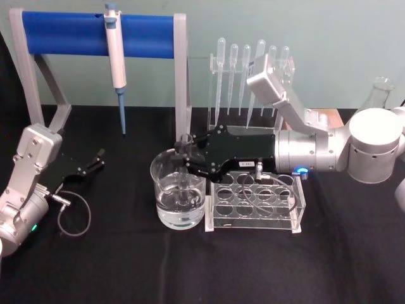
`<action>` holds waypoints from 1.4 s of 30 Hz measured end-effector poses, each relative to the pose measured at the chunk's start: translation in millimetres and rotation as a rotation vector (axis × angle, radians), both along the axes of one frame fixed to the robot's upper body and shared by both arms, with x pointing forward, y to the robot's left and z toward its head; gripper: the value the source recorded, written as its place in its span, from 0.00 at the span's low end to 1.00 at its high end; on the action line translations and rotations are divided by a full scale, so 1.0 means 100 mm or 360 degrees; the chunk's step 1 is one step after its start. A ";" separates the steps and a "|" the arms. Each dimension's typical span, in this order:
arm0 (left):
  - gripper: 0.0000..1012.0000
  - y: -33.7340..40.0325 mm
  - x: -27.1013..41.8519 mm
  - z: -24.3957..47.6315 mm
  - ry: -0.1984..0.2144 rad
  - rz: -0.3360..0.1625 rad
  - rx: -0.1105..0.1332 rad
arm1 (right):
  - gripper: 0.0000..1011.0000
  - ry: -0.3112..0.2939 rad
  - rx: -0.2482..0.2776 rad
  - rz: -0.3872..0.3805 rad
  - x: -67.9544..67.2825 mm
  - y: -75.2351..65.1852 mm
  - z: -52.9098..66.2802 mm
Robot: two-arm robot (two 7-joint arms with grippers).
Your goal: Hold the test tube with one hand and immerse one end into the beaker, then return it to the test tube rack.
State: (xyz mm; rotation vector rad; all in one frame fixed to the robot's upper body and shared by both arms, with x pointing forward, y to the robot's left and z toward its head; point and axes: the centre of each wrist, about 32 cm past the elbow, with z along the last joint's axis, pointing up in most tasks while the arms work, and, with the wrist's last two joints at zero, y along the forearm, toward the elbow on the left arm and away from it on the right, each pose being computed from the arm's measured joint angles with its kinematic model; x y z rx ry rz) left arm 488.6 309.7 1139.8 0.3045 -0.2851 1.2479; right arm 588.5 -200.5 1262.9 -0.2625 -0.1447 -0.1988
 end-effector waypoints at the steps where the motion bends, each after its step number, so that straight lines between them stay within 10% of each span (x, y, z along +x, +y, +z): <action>1: 0.99 0.000 0.000 0.000 0.0000 0.0000 0.0000 | 0.24 0.0000 0.0001 -0.0001 0.00 0.00 -0.01; 19: 0.99 0.000 0.000 0.000 0.0000 0.0000 0.0000 | 0.24 0.0001 0.0020 -0.0066 -0.03 0.02 -0.30; 42: 0.99 0.000 0.000 0.000 0.0000 0.0000 0.0000 | 0.24 0.0021 0.0037 -0.0070 -0.03 0.02 -0.35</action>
